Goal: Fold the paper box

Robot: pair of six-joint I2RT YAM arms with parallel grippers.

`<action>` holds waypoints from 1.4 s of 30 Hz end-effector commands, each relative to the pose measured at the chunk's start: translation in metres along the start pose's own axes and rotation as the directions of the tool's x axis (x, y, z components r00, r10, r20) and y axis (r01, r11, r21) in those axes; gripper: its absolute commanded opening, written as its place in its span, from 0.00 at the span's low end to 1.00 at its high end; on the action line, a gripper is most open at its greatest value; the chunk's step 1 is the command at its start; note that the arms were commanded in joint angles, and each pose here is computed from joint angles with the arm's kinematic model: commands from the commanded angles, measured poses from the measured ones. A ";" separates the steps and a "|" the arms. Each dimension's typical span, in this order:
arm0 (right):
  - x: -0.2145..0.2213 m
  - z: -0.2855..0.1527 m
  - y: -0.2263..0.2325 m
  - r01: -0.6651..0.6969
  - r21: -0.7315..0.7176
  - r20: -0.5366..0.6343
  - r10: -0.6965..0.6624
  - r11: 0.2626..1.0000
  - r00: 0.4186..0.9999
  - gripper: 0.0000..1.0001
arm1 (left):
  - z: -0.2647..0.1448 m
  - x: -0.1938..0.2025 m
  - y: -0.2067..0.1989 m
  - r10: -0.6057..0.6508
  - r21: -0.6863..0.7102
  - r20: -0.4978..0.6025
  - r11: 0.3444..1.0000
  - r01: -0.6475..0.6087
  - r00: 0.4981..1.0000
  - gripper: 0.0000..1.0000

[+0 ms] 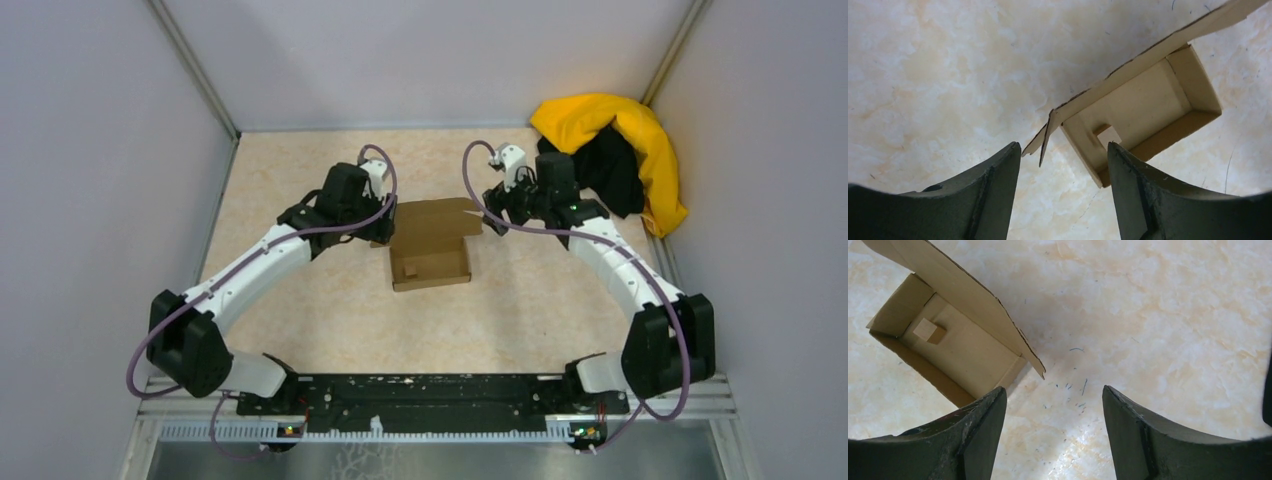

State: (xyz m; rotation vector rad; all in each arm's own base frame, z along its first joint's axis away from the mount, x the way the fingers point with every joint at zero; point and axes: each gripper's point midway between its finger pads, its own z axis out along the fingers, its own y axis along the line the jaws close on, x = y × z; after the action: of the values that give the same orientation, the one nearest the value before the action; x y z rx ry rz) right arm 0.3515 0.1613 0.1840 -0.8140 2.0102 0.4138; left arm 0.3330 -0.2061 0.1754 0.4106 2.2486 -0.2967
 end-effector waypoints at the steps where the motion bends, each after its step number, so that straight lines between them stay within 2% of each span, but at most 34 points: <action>1: -0.023 0.009 0.007 0.084 -0.114 0.058 -0.078 0.990 0.995 0.69 | -0.020 -0.022 -0.002 0.099 0.092 0.034 0.991 -0.102 0.994 0.70; 7: -0.027 0.024 0.012 0.102 -0.183 0.081 -0.089 0.978 0.993 0.67 | -0.025 -0.027 0.000 0.163 0.131 0.042 0.977 -0.167 0.986 0.70; 13: -0.027 0.031 0.010 0.096 -0.191 0.069 -0.085 0.977 0.994 0.55 | -0.007 -0.009 -0.002 0.181 0.186 -0.007 0.967 -0.176 0.984 0.67; 17: -0.026 0.033 0.008 0.089 -0.186 0.060 -0.079 0.979 0.995 0.51 | -0.001 -0.005 -0.007 0.183 0.217 -0.024 0.961 -0.174 0.983 0.63; 26: -0.027 0.044 0.014 0.084 -0.216 0.050 -0.075 0.973 0.996 0.46 | -0.003 0.003 -0.001 0.192 0.196 -0.064 0.965 -0.176 0.979 0.61; 34: -0.025 0.053 0.020 0.088 -0.231 0.036 -0.082 0.969 0.996 0.42 | 0.002 0.011 0.006 0.196 0.164 -0.101 0.970 -0.178 0.975 0.49; 42: -0.025 0.056 0.021 0.092 -0.234 0.035 -0.087 0.968 0.996 0.41 | 0.016 0.014 0.020 0.190 0.099 -0.138 0.979 -0.177 0.972 0.44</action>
State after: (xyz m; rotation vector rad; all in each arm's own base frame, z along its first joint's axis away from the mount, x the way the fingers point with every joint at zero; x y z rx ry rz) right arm 0.3680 0.2067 0.1478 -1.0158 2.0192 0.6251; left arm 0.3315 -0.1971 0.1533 0.7193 2.3208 -0.3310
